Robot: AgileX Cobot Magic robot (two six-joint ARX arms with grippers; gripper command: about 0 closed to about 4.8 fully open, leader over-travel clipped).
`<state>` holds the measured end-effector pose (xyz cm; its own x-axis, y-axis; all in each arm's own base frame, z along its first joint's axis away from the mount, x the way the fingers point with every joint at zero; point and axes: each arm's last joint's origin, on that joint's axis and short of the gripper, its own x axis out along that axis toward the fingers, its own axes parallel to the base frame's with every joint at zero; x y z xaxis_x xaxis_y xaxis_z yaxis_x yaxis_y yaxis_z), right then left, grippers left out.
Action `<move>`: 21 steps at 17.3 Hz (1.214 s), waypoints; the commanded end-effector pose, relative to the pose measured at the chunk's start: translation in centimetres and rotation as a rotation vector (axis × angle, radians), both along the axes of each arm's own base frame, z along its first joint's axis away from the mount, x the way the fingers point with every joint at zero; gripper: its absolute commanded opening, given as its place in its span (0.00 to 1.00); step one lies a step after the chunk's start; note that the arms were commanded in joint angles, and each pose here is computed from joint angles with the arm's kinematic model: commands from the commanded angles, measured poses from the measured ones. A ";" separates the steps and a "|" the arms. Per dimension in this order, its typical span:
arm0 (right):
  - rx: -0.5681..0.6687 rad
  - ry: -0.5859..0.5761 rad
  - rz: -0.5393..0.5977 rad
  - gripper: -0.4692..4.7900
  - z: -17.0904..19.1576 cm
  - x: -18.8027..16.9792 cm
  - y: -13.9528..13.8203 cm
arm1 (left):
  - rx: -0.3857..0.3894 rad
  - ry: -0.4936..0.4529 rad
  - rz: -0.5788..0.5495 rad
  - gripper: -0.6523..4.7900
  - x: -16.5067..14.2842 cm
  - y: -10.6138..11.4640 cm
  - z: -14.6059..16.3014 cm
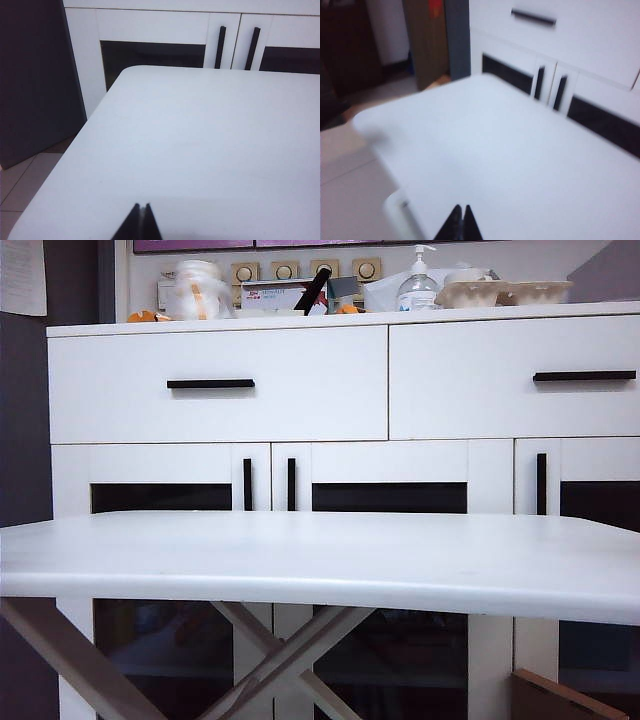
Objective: Pick up a can of beer from the white table, open the left drawer, place the beer inside the drawer, and finally close the drawer.
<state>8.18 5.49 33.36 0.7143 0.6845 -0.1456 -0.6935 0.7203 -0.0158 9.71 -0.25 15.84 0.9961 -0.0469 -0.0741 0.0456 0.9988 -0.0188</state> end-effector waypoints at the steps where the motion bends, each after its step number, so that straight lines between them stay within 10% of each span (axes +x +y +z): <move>1: 0.061 -0.152 -0.260 0.09 -3.1 2.0 -0.7 | 0.001 -0.008 -0.001 0.11 0.0 0.0 0.1; 9: 0.107 -0.176 -0.688 0.09 -12.5 1.8 -3.9 | 0.001 -0.007 -0.001 0.11 0.0 0.0 0.1; 21: 0.091 -0.159 -0.828 0.09 -16.5 1.5 -5.3 | 0.001 -0.007 0.000 0.11 0.0 0.0 0.1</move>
<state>9.73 0.17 16.74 0.9980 -0.0599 0.0199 0.0597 0.9982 0.0089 9.71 -0.25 15.83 0.9961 -0.0469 -0.0749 0.0456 0.9988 -0.0188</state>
